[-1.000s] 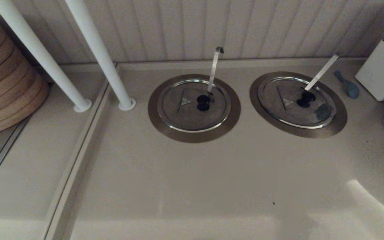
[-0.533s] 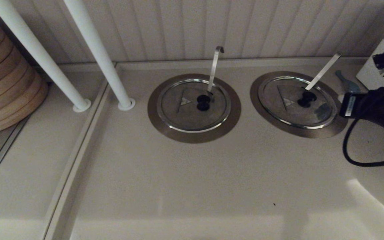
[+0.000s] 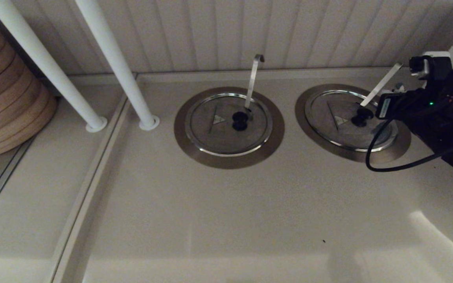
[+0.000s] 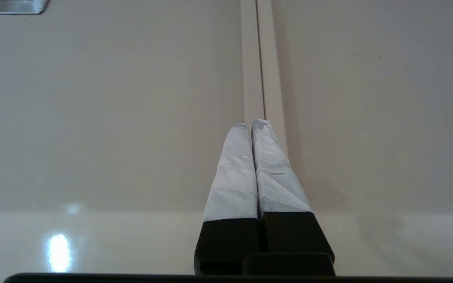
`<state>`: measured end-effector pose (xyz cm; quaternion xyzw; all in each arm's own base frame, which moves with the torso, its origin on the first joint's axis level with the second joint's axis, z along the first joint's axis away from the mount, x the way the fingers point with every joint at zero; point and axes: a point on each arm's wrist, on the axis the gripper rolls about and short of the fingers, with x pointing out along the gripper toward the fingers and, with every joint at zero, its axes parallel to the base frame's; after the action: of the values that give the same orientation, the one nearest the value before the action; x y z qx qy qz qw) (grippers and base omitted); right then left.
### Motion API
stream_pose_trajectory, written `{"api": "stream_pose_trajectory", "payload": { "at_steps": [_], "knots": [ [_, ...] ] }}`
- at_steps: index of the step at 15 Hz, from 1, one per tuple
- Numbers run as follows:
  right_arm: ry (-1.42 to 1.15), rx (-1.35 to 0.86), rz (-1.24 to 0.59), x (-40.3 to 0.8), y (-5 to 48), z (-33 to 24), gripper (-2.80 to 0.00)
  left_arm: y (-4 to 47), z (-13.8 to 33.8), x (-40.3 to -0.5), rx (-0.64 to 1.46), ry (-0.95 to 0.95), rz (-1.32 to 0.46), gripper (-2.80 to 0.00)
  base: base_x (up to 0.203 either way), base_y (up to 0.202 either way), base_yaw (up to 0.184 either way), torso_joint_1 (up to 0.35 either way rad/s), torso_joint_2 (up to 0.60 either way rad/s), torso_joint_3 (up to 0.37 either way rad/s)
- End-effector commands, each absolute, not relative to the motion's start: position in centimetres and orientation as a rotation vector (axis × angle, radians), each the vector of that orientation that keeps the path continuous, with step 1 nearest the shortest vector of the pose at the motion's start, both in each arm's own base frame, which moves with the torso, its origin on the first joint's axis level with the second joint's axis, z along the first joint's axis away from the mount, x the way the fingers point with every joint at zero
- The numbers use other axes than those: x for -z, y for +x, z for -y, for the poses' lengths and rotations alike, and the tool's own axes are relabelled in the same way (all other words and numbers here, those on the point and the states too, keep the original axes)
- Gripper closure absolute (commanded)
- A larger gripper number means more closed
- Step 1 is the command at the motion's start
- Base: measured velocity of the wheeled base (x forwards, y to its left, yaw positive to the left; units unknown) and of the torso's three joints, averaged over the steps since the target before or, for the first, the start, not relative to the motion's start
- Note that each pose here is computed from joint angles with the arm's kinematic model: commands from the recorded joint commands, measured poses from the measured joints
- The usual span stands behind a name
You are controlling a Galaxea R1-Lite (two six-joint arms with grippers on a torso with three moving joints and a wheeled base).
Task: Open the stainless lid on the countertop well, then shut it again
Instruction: Open the lid
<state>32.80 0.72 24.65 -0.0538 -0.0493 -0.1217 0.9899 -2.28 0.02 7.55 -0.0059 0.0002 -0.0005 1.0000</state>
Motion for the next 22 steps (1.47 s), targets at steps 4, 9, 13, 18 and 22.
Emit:
{"api": "stream_pose_trajectory", "payload": {
  "at_steps": [4, 9, 13, 18, 22],
  "knots": [
    [-0.102, 0.294, 0.026, -22.6, 35.3, 1.2, -2.80, -2.3, 0.0, -7.6, 0.000, -0.012, -0.002, 0.00, 0.000, 0.000, 0.000, 0.000, 0.00, 0.000],
    [0.016, 0.273, 0.015, -21.5, 36.3, 0.6, -2.80, -2.3, 0.0, -7.6, 0.002, -0.012, -0.002, 0.00, 0.000, 0.000, 0.000, 0.000, 0.00, 0.000],
    [0.104, 0.229, 0.028, -21.4, 36.8, 0.5, -2.80, -2.3, 0.0, -7.6, 0.002, -0.012, -0.002, 0.00, 0.000, 0.000, 0.000, 0.000, 0.00, 0.000],
    [0.137, 0.233, 0.022, -20.4, 38.3, 1.7, -2.80, -2.3, 0.0, -7.6, 0.002, -0.012, -0.002, 0.00, 0.000, 0.000, 0.000, 0.000, 0.00, 0.000],
    [0.177, 0.236, 0.004, -19.1, 39.6, 1.7, -2.80, -2.3, 0.0, -7.6, 0.001, -0.012, -0.002, 0.00, 0.000, 0.000, 0.000, 0.000, 0.00, 0.000]
  ]
}}
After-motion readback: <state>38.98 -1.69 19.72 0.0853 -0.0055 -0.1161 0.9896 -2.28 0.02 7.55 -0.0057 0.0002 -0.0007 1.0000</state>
